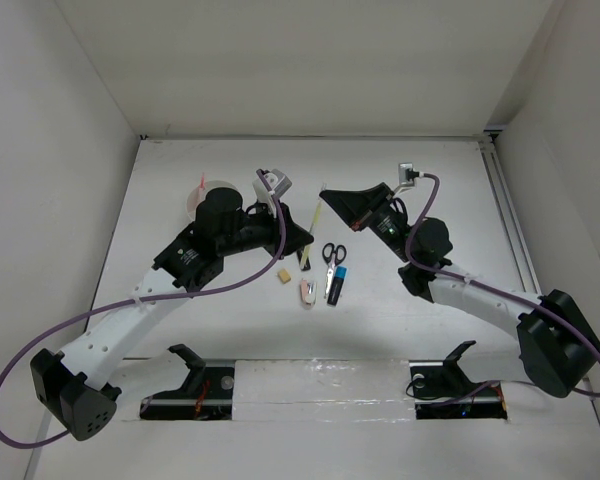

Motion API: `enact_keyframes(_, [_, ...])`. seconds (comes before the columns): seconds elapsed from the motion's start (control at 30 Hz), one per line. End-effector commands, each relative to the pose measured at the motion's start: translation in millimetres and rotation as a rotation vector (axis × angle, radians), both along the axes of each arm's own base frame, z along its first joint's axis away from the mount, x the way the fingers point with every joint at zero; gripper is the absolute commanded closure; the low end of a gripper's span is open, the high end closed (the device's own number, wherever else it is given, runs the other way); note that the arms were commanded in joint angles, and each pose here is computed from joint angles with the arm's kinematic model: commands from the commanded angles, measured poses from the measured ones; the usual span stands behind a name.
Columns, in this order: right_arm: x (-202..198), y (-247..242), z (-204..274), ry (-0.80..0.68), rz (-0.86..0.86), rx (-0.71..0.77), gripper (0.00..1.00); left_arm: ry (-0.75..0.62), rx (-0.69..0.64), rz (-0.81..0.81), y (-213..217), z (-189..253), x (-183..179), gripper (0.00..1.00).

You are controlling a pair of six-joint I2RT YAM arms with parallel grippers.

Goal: Sort the stationery into containers
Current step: Close the pen cap on the pen.

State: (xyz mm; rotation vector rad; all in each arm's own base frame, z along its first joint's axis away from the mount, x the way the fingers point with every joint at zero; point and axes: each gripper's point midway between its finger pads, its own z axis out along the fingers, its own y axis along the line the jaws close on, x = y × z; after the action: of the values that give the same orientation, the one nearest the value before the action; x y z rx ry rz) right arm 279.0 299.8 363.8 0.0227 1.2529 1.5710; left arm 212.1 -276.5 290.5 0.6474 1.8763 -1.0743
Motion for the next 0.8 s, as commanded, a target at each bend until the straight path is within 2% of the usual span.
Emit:
enact_keyframes(0.0, [-7, -5, 16, -0.079, -0.002, 0.018, 1.00, -0.078, -0.046, -0.002, 1, 25, 1, 1.00])
enact_keyframes(0.5, [-10, 2, 4, -0.095, 0.014, -0.032, 1.00, -0.084, -0.049, 0.036, 5, 28, 4, 1.00])
enact_keyframes(0.6, [-7, 8, -6, -0.076, 0.020, -0.056, 1.00, -0.090, -0.109, 0.036, 14, 38, 13, 1.00])
enact_keyframes(0.77, [-6, 14, -13, -0.066, 0.048, -0.052, 1.00, -0.102, -0.131, 0.006, 18, 45, 10, 1.00])
